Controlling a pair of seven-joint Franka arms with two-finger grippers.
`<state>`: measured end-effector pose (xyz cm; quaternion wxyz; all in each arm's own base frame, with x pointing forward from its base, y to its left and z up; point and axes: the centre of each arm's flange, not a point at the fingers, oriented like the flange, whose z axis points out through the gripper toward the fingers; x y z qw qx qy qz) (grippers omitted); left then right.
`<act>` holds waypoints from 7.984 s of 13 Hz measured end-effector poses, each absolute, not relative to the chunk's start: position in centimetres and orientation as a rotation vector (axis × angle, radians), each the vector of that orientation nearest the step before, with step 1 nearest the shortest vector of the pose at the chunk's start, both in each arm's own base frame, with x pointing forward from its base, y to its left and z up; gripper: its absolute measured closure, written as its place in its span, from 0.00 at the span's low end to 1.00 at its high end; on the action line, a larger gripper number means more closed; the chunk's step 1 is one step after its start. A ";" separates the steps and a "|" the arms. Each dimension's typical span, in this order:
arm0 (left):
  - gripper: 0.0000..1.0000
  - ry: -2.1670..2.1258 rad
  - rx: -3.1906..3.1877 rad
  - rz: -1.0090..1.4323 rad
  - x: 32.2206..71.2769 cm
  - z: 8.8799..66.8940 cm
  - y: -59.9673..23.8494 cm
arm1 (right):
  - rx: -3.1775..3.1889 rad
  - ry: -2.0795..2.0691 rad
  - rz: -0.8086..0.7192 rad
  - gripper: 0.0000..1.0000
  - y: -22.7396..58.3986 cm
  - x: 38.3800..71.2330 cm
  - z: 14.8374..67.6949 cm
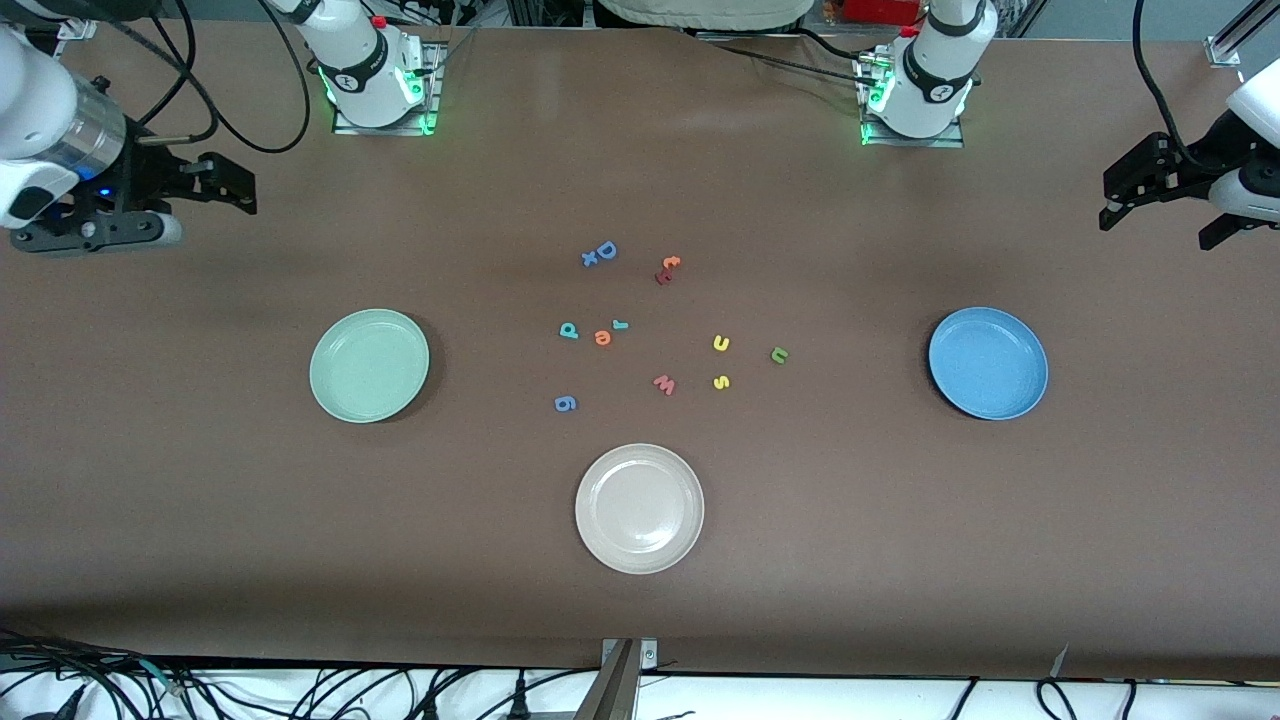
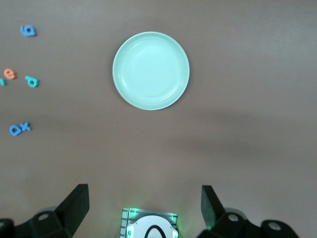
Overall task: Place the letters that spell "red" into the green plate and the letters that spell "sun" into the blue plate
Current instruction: 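Reach the right gripper down to the orange letter e, then carry the orange e with the right gripper while the left gripper reaches letters, then release the e on the green plate while the left gripper grasps green u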
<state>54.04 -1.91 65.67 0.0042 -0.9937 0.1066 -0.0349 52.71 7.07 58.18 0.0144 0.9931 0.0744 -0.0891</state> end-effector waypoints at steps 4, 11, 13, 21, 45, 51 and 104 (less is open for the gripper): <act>0.00 0.334 -3.114 -0.109 54.0 65.7 -1.9 | 3.110 0.255 -0.116 0.00 7.7 54.6 58.2; 0.00 0.334 -3.114 -0.109 54.0 65.7 -1.9 | 3.108 0.250 -0.118 0.00 7.4 54.8 58.2; 0.00 0.334 -3.114 -0.109 54.0 65.7 -1.9 | 3.107 0.251 -0.130 0.00 7.5 54.7 58.1; 0.00 0.335 -3.113 -0.109 54.1 65.7 -2.0 | 3.059 0.397 -0.393 0.00 12.7 56.0 50.5; 0.00 0.322 -3.121 -0.051 55.2 63.6 -1.5 | 2.976 -1.070 -0.083 0.05 45.0 51.3 19.4; 0.00 0.334 -3.129 0.087 57.7 58.6 -1.8 | 2.964 -1.050 -0.074 0.29 45.5 50.5 18.1; 0.47 0.674 -3.139 0.110 52.8 16.9 -27.5 | 2.902 -0.958 -0.287 0.00 30.0 57.3 25.7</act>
